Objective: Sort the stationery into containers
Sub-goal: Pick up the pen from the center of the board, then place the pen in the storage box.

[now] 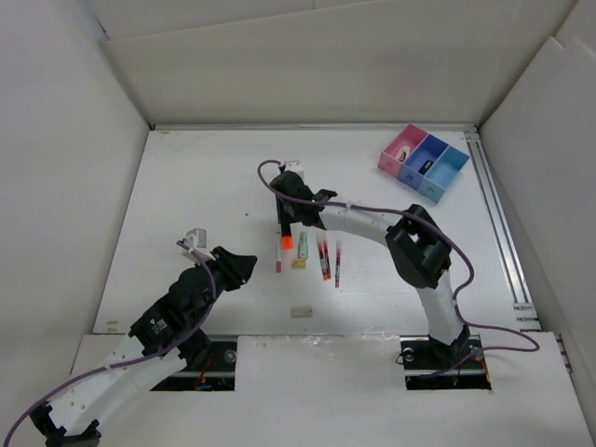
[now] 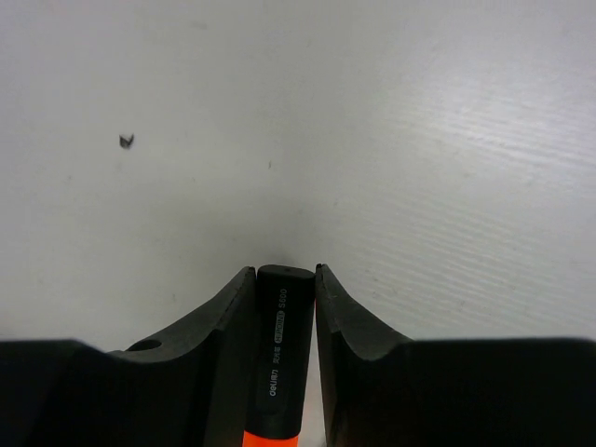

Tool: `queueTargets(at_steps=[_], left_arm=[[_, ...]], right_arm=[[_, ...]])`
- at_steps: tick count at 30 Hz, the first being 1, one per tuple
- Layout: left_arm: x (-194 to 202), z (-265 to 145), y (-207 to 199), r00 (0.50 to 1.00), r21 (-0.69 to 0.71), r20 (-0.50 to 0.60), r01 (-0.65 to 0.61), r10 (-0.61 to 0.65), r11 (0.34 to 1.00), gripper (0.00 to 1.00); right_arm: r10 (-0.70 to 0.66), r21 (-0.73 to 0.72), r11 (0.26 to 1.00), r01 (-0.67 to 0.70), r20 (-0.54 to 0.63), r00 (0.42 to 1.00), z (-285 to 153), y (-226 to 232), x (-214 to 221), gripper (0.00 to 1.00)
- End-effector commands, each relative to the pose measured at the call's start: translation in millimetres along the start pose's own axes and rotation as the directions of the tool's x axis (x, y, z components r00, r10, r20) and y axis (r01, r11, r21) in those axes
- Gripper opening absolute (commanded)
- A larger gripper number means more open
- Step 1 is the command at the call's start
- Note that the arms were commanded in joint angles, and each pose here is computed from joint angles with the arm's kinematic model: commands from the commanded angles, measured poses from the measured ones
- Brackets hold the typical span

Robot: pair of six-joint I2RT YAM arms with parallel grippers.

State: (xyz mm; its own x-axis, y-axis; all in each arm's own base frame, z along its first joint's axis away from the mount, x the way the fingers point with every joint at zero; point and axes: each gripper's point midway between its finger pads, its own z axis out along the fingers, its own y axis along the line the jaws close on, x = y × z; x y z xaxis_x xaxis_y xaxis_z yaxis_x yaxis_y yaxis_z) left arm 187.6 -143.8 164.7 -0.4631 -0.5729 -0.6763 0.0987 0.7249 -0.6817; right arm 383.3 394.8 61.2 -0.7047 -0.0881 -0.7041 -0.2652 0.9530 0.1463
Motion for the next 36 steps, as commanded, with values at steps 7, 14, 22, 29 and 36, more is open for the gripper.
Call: queueTargets(at_steps=[7, 14, 22, 29, 36], left_arm=[[-1, 2, -5, 1.000, 0.025, 0.006, -0.018, 0.018, 1.000, 0.28], [7, 10, -6, 0.999, 0.022, -0.024, -0.036, 0.036, 0.999, 0.28], [23, 24, 3, 0.995, -0.023, -0.077, -0.072, 0.071, 0.997, 0.28], [28, 30, 5, 0.992, -0.040, -0.093, -0.091, 0.087, 0.995, 0.28], [30, 33, 6, 0.990, -0.046, -0.101, -0.105, 0.100, 0.993, 0.28]], right_arm=[[0.212, -0.015, 0.976, -0.216, 0.267, 0.940, -71, -128, -151, 0.20], [0.265, 0.141, 0.933, -0.331, 0.355, 0.896, -93, -280, -199, 0.20], [0.343, 0.180, 0.879, -0.442, 0.407, 0.847, -94, -393, -210, 0.20], [0.415, 0.235, 0.802, -0.549, 0.444, 0.795, -86, -474, -199, 0.21], [0.426, 0.245, 0.779, -0.577, 0.468, 0.774, -85, -499, -203, 0.22]])
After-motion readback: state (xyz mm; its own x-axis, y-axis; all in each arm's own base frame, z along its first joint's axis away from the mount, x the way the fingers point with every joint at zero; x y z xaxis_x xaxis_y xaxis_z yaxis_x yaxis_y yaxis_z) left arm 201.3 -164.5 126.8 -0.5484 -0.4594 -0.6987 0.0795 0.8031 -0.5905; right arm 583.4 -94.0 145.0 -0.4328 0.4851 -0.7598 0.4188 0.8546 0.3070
